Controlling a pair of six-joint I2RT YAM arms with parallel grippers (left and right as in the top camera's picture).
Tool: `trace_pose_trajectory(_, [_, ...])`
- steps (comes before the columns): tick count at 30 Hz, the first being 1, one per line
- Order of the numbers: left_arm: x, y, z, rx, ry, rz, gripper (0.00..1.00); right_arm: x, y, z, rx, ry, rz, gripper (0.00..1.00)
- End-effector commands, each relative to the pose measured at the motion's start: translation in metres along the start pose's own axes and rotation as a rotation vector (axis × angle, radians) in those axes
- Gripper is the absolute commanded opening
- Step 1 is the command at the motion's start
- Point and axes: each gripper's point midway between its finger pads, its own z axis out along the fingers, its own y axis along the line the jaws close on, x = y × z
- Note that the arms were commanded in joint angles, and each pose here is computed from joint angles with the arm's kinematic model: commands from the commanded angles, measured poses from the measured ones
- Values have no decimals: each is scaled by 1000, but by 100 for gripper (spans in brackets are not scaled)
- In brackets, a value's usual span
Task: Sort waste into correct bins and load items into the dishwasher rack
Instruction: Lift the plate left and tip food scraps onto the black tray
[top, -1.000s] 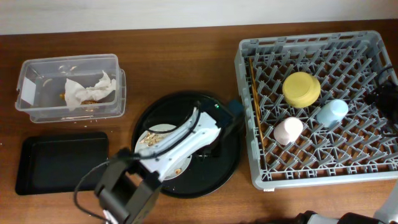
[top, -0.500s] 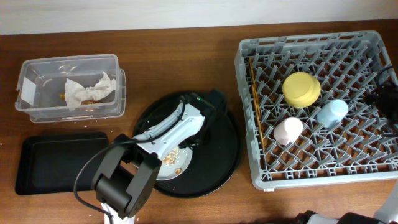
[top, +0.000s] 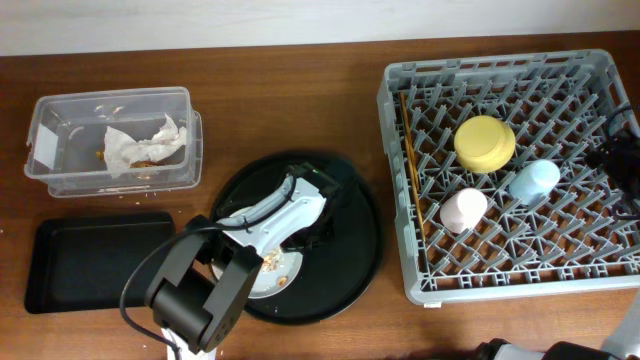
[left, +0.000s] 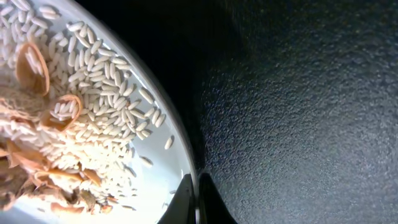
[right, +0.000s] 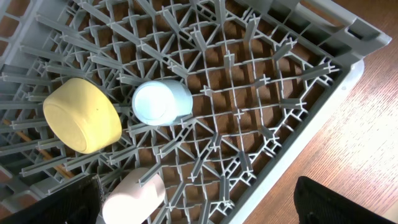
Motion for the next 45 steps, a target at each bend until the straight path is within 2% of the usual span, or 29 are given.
trace_pose_trajectory(1, [5,5,-4,-37,41,-1,1,0,-1,0,4,1,7,99])
trace_pose_trajectory(10, [1,26,-64,-147,53,10,1,0,-1,0,4,1,7,99])
trace_pose_trajectory(14, [-12,36,-99,-95,-16,-33,1,0,-1,0,4,1,7,99])
trace_pose_trajectory(17, [-31,71,-127,-37,-81,-147,0,0,-1,0,4,2,7,98])
trace_pose_trajectory(22, [-63,152,-138,10,-85,-374,0,0,-1,0,4,1,7,99])
trace_pose_trajectory(26, [-82,195,-129,129,-40,-495,1,0,-1,0,4,2,7,99])
trace_pose_trajectory(32, [-102,237,-126,315,-53,-537,1,0,-1,0,4,1,7,99])
trace_pose_trajectory(34, [-107,245,-128,419,-62,-524,1,0,-1,0,4,2,7,99])
trace_pose_trajectory(35, [-109,257,-132,519,-72,-540,0,0,-1,0,4,1,7,99])
trace_pose_trajectory(45, [-100,311,-149,901,-181,-590,1,0,-1,0,4,1,7,99])
